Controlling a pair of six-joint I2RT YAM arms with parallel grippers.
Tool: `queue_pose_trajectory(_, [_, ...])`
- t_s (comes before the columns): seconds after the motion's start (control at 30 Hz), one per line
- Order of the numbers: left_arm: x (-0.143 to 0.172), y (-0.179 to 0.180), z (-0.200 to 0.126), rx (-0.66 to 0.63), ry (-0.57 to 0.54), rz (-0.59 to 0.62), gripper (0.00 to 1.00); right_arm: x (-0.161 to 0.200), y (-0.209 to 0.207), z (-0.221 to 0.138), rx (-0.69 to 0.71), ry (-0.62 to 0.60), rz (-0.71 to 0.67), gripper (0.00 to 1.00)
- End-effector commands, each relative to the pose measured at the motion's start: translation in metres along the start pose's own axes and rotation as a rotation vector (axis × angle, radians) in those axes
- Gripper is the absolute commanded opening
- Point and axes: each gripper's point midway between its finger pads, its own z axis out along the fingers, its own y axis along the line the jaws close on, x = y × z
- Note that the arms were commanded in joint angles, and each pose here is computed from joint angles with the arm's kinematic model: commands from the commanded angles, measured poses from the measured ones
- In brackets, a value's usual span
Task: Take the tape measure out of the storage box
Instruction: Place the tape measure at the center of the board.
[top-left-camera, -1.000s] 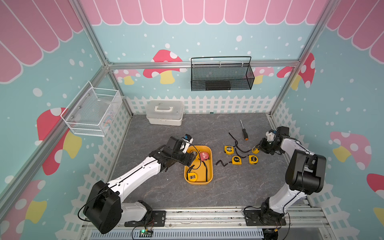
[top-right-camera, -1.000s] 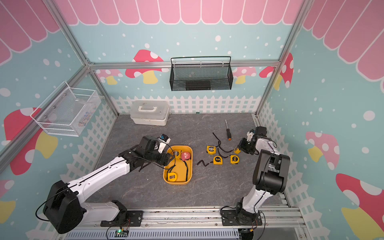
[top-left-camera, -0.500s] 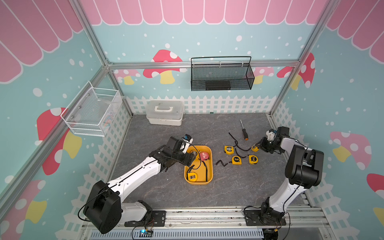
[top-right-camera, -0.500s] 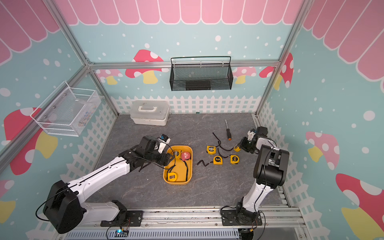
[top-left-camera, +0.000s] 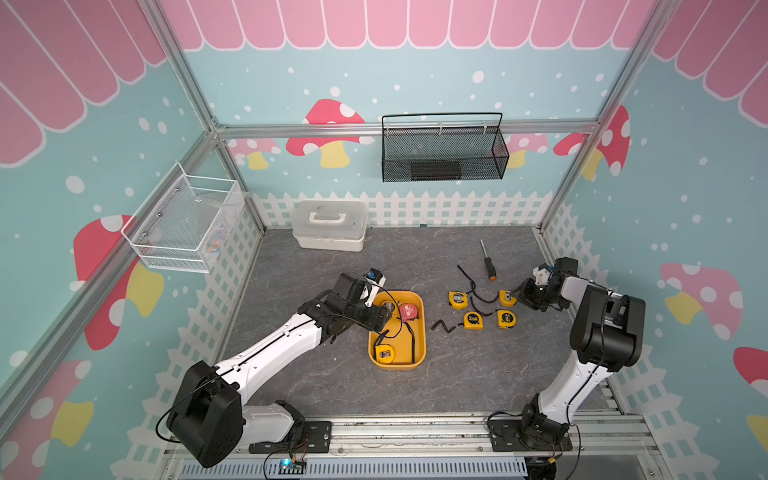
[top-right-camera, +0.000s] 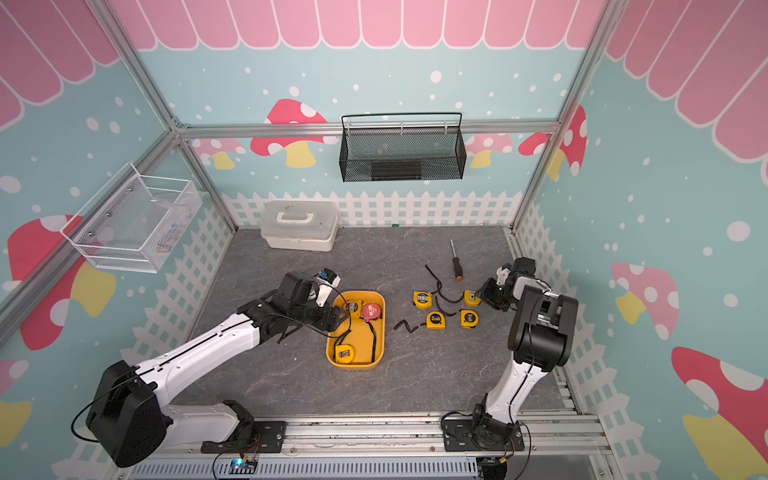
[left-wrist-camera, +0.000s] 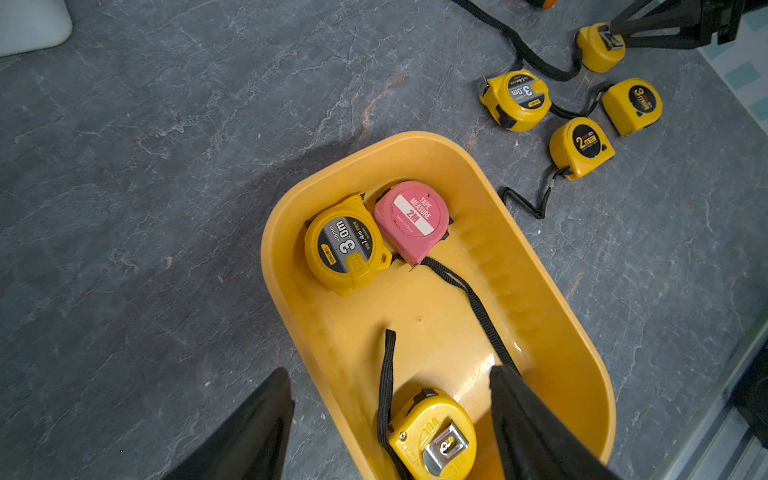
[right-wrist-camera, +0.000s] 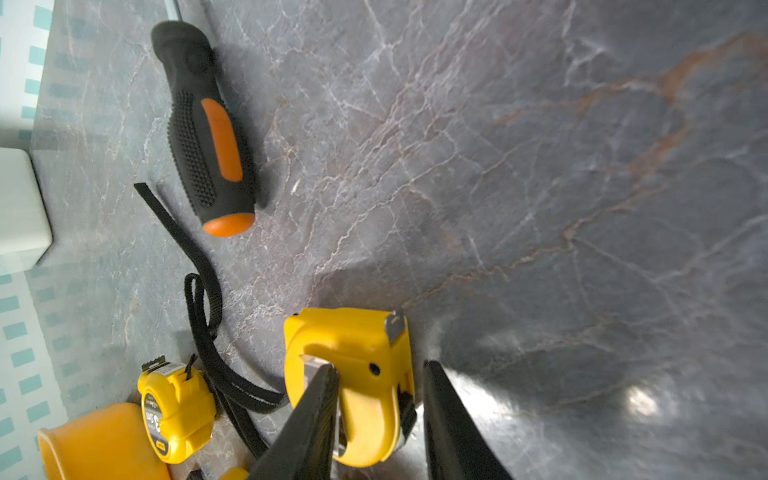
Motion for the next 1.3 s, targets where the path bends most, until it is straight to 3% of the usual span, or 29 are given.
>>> queue_pose_trajectory(0.0, [-0.002,0.0,-0.001,0.008,-0.014,-0.009,0.76,0.016,-0.011,0.004,0.03,0.047,0.037,0.36])
queue_pose_trajectory(0.4, [-0.003,0.001,0.0,0.001,-0.011,-0.002,0.76,0.006,0.001,-0.013,0.009,0.0,0.028,0.4])
queue_pose_trajectory(0.7, [-0.004,0.002,0.002,-0.004,-0.005,0.005,0.76,0.002,0.034,-0.034,-0.078,-0.03,-0.027,0.45])
queue_pose_trajectory(1.27, [0.004,0.005,0.008,-0.018,0.045,-0.01,0.77,0.098,0.097,-0.035,-0.125,0.079,-0.273,0.53])
